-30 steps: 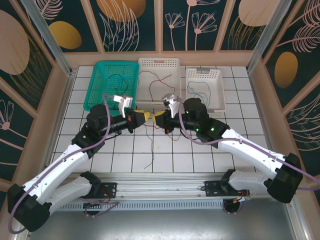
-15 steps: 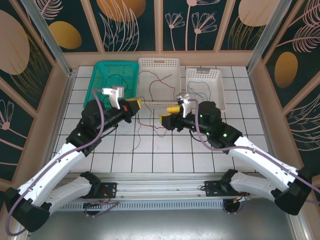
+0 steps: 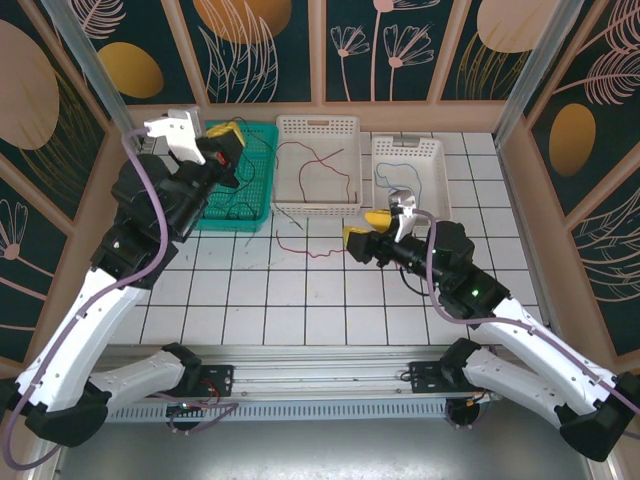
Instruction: Untangle the cables
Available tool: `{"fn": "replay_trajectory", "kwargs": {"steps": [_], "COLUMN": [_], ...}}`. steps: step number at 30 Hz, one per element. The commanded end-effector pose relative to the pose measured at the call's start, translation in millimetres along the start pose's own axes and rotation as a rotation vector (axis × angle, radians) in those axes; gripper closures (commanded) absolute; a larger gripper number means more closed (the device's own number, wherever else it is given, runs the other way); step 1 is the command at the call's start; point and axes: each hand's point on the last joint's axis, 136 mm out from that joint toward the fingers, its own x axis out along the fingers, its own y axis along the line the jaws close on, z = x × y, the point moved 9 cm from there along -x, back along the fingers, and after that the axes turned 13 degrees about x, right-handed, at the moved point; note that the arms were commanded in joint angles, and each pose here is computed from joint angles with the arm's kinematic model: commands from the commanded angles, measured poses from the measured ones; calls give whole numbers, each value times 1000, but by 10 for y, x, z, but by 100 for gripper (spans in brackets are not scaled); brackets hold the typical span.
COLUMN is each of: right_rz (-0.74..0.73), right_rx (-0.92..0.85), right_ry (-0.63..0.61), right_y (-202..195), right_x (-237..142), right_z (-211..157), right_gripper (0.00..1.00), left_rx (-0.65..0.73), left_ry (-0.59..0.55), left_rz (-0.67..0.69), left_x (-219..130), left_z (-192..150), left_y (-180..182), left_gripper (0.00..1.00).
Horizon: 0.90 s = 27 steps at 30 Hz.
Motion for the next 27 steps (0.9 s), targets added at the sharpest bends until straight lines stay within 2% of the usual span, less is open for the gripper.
{"fn": "replay_trajectory", "kwargs": {"steps": [1,5,12,20,27], "right_rz": [8,13,27,49,52], "right_rx": [6,9,20,41,49], "right_ry": [-36,-15,22,92,154], "right_y": [1,-7,-41,-89,-92], "right_x": [-41,-30,-11,9,13], "right_z": [22,-11,-100,-260,-438], "right_gripper": [24,23,22,22,22], "left_rx": [102,98,101,61,46], "left_ry": [33,10,29,152,272], "left_rz": [207,326,416,519,577], "left_x": [108,263,626,1051,1405], "left_z": [10,74,2,-622,-1191], "left_y": [258,590,917,1456,1736], "left_gripper": [100,100,100,100,100]}}
